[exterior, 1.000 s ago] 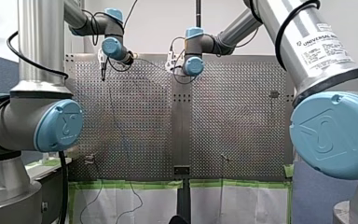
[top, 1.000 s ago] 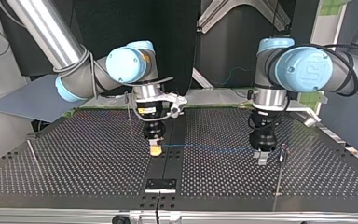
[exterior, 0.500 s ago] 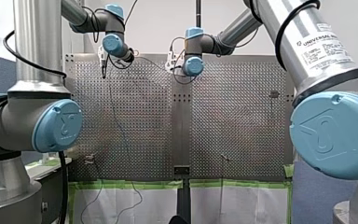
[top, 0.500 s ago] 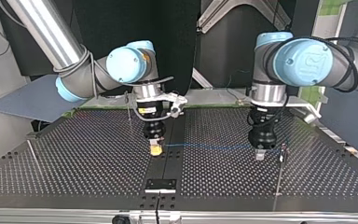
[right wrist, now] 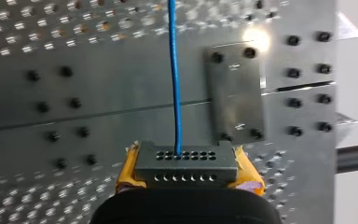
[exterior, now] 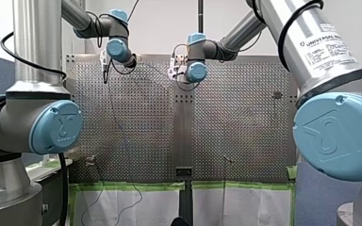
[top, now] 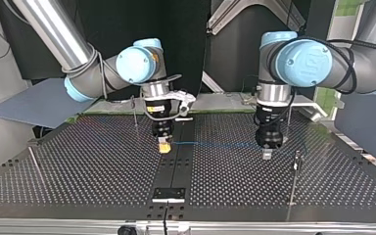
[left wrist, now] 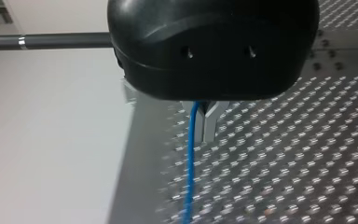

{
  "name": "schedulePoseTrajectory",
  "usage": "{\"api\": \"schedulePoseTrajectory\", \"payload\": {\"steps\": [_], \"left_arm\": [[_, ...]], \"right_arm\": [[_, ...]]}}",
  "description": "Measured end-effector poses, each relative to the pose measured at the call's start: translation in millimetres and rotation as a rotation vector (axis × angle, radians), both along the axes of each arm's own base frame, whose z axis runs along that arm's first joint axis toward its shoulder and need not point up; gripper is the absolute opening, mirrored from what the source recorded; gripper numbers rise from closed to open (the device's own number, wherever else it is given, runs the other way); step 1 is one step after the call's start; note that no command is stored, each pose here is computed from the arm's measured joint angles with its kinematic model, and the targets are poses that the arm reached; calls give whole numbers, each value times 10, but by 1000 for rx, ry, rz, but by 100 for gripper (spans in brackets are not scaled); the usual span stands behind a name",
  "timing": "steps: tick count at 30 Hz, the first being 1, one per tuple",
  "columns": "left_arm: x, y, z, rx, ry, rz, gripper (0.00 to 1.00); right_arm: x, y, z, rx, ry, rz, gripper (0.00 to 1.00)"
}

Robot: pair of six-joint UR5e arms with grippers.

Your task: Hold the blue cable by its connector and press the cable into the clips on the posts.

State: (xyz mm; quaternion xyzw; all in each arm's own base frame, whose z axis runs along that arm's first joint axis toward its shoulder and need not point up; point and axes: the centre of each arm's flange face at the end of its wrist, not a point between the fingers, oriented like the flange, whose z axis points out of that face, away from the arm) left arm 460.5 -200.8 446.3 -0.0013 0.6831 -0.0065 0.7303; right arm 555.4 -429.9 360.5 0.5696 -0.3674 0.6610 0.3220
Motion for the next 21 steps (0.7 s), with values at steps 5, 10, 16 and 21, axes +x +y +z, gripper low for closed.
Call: {"api": "schedulePoseTrajectory", "payload": {"steps": [5,10,16,21], "left_arm": [[-17,-97,-230,18,33,-1,0],[-50,-194,-455,30,57,3,0],[-69,-373,-698,50,96,-5,0],[-74,-578,-876,56,102,-7,0]], "right_arm": [[-44,50,-187,24,22,1,0],[-76,95,-356,37,24,3,0],[-112,146,-549,48,13,5,0],[-141,203,-722,46,19,5,0]]}}
